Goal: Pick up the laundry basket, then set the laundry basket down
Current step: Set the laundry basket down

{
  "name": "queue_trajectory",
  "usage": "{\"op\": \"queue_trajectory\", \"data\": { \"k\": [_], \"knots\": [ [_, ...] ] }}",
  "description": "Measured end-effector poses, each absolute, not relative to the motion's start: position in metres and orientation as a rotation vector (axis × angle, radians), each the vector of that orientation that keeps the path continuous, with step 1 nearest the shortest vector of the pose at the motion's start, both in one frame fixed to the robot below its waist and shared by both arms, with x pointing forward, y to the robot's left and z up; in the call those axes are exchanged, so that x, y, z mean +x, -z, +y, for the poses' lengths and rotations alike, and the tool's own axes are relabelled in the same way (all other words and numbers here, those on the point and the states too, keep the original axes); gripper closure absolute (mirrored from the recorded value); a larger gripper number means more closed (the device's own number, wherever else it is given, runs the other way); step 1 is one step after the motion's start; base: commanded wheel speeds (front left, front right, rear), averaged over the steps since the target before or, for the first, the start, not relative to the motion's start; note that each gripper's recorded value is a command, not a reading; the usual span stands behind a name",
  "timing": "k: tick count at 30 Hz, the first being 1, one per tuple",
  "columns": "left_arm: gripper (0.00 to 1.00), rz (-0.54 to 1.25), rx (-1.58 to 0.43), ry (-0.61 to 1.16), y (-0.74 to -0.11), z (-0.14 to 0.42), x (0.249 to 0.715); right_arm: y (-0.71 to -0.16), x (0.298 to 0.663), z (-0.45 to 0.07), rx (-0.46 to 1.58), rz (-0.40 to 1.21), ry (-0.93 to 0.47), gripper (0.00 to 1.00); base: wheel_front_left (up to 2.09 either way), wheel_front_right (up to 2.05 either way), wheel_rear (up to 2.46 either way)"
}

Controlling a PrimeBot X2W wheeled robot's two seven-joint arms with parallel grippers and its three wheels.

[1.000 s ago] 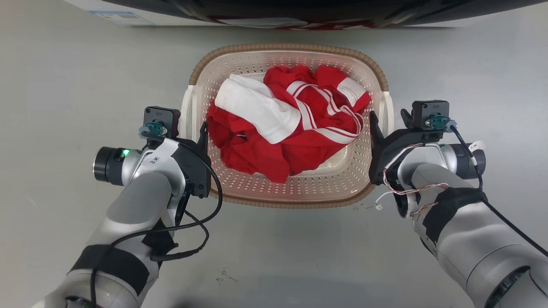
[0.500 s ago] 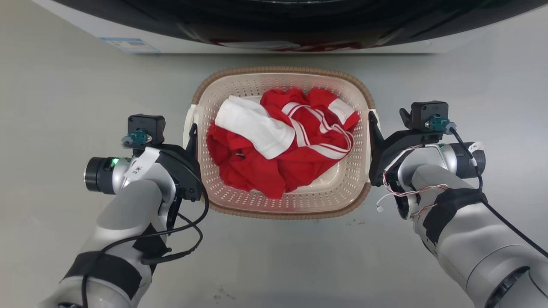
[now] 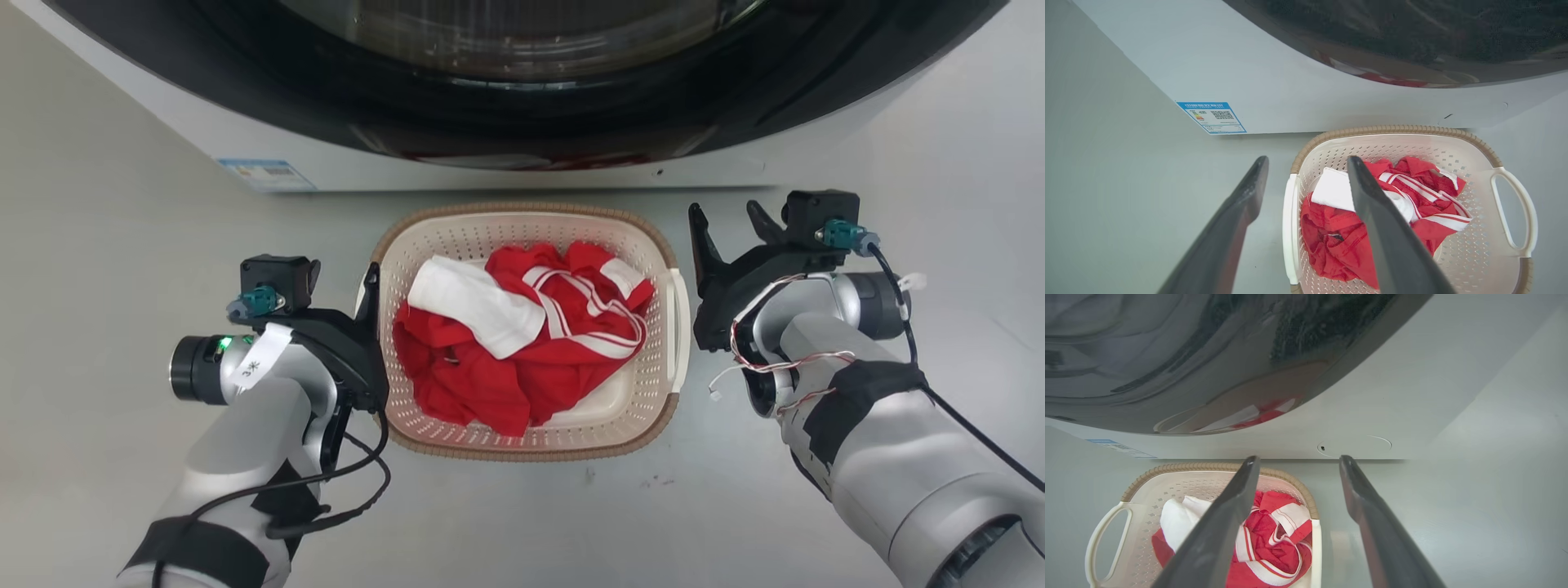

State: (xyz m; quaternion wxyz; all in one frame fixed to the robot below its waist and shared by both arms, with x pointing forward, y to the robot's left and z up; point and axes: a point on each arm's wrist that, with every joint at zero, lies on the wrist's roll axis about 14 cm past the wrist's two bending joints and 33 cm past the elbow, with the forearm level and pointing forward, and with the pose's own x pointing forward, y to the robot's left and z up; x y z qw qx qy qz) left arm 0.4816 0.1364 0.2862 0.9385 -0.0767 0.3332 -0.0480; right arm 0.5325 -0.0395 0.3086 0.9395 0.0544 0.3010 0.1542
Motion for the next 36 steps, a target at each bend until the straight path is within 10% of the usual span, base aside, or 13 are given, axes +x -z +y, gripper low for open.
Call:
{"op": "queue_trajectory", "data": {
  "k": [36],
  "knots": [
    [0.00, 0.305, -0.224, 0.042, -0.407, 0.149, 0.375, -0.434, 0.410, -0.064, 0.253, 0.299, -0.285, 0.00, 0.00, 0.00, 0.00]
  ]
}}
